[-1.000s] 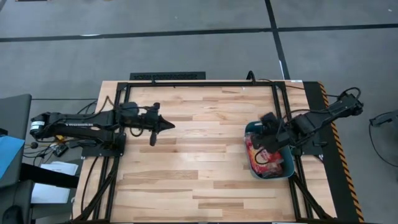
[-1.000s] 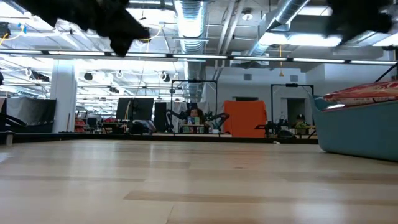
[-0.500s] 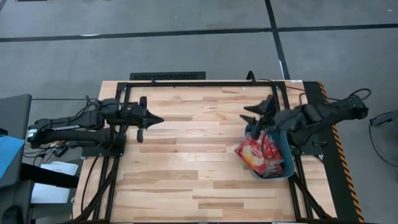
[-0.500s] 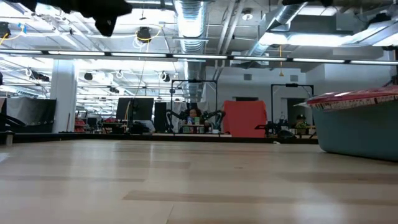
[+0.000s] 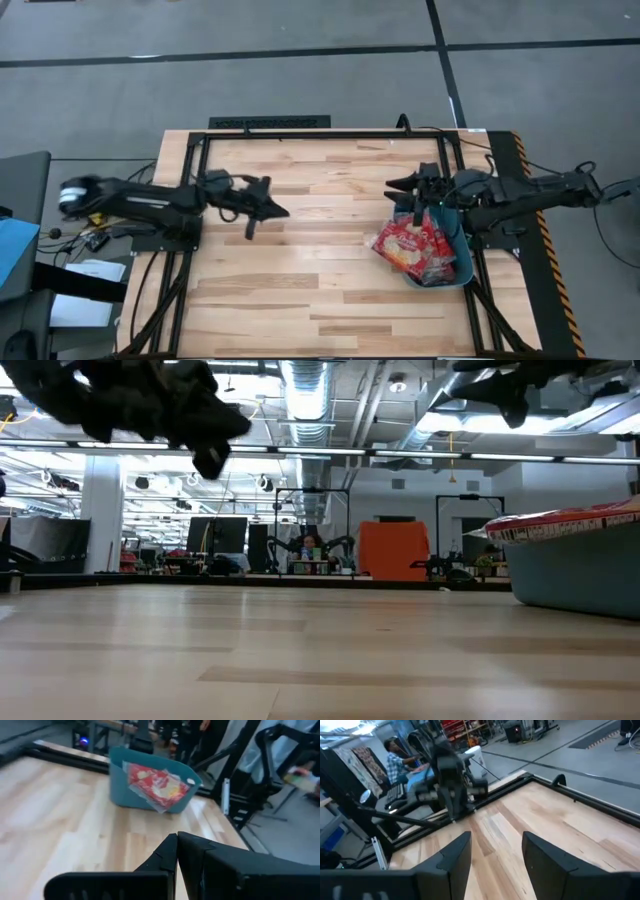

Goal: Sort popcorn bags into baskets
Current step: Adjust the popcorn bag into the bin

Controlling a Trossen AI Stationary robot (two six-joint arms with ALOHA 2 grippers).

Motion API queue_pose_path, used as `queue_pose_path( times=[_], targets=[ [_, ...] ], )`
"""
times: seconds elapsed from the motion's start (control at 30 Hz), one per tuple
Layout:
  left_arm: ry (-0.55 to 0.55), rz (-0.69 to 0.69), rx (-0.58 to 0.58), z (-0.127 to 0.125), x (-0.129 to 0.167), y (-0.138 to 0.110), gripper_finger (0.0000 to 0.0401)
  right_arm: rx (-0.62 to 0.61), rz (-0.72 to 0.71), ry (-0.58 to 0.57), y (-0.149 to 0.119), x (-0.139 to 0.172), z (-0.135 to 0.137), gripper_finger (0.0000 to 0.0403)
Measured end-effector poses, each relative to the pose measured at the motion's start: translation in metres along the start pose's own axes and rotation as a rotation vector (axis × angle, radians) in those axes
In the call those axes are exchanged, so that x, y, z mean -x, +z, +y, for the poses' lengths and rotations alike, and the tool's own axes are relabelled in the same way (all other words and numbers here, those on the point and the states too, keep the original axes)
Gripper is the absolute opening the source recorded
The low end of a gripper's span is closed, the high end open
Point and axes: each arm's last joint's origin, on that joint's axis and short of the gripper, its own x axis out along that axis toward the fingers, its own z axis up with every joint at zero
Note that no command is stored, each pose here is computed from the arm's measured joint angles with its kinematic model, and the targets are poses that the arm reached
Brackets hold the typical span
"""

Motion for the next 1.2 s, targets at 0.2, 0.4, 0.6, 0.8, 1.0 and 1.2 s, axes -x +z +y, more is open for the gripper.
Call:
queue_pose_path(
  times=[0.2, 0.4, 0.6, 0.8, 1.0, 1.2],
  targets=[
    [-0.086, -0.017, 0.002, -0.006, -0.056, -0.035, 0.0000, 0.001, -0.013, 0.027, 0.002, 0.001, 0.002, 0.0201],
    [-0.258, 0.052, 0.005, -0.007, -0.133, -0.048, 0.0000, 0.002, -0.009, 0.025, 0.001, 0.000, 0.002, 0.0205],
    [-0.376, 0.175, 0.032, 0.001, -0.195, -0.067, 0.0000, 0.008, 0.005, 0.034, -0.001, 0.001, 0.004, 0.0198],
    [-0.426, 0.258, 0.046, 0.008, -0.234, -0.077, 0.0000, 0.016, 0.011, 0.032, -0.001, 0.001, 0.003, 0.0192],
    [-0.369, 0.320, -0.033, 0.013, -0.260, -0.075, 0.0000, 0.052, 0.012, 0.038, -0.001, 0.001, 0.004, 0.0195],
    [-0.218, 0.290, -0.168, 0.014, -0.271, -0.062, 0.0000, 0.057, 0.012, 0.038, -0.001, 0.001, 0.004, 0.0201]
  ],
)
